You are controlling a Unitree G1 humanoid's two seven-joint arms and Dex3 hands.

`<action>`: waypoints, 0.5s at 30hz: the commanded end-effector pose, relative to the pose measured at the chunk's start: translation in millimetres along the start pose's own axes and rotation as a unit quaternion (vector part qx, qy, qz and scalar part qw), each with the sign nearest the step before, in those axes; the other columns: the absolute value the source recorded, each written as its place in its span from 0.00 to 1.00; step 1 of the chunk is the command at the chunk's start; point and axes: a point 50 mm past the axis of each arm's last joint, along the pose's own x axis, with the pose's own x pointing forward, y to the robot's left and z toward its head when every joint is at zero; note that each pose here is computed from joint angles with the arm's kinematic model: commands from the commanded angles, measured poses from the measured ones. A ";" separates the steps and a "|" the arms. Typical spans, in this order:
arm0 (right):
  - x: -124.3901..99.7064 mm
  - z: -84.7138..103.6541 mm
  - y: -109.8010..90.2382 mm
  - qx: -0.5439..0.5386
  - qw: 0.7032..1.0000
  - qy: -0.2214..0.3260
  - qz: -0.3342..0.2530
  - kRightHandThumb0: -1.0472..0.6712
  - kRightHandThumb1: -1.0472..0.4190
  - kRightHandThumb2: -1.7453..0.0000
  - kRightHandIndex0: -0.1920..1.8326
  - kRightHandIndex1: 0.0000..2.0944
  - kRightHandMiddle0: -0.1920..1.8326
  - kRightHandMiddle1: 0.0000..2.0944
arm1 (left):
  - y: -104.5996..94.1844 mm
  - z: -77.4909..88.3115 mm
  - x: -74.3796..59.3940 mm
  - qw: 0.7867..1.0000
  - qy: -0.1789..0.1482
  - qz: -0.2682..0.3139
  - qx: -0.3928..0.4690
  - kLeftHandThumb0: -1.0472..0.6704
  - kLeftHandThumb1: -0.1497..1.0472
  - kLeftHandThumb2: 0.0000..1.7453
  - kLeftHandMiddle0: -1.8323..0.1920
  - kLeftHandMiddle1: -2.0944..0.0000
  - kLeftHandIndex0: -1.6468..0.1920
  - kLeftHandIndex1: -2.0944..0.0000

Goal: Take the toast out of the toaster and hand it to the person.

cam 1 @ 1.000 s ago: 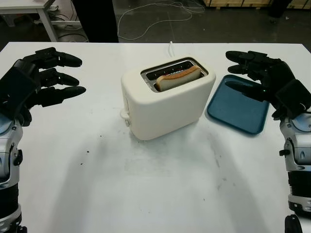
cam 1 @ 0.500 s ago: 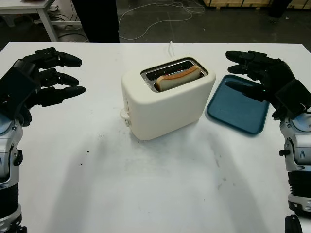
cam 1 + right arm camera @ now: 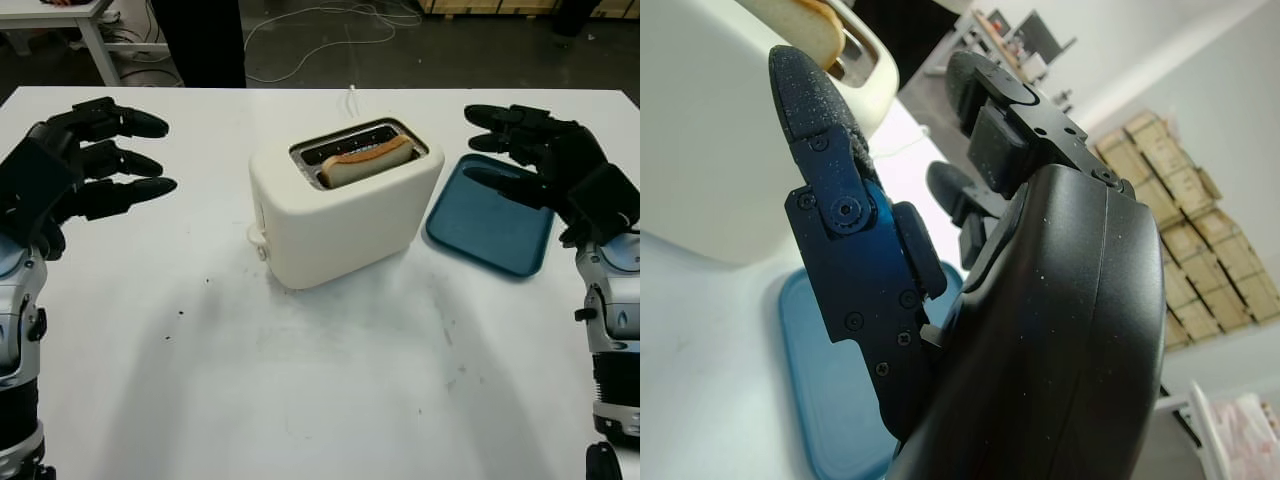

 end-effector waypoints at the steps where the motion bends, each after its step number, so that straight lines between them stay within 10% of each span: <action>1: 0.5 3.2 -0.2 0.001 1.000 -0.012 -0.001 0.22 0.16 1.00 0.23 0.41 0.42 0.00 | -0.7 -1.2 -0.5 1.000 0.002 0.002 -0.001 0.02 0.64 0.00 0.63 0.53 0.61 0.60; 15: 0.6 2.9 0.4 -0.002 1.000 -0.012 -0.001 0.21 0.16 1.00 0.22 0.42 0.42 0.00 | -0.2 -2.1 -0.1 1.000 0.004 0.004 -0.001 0.02 0.64 0.00 0.63 0.53 0.61 0.60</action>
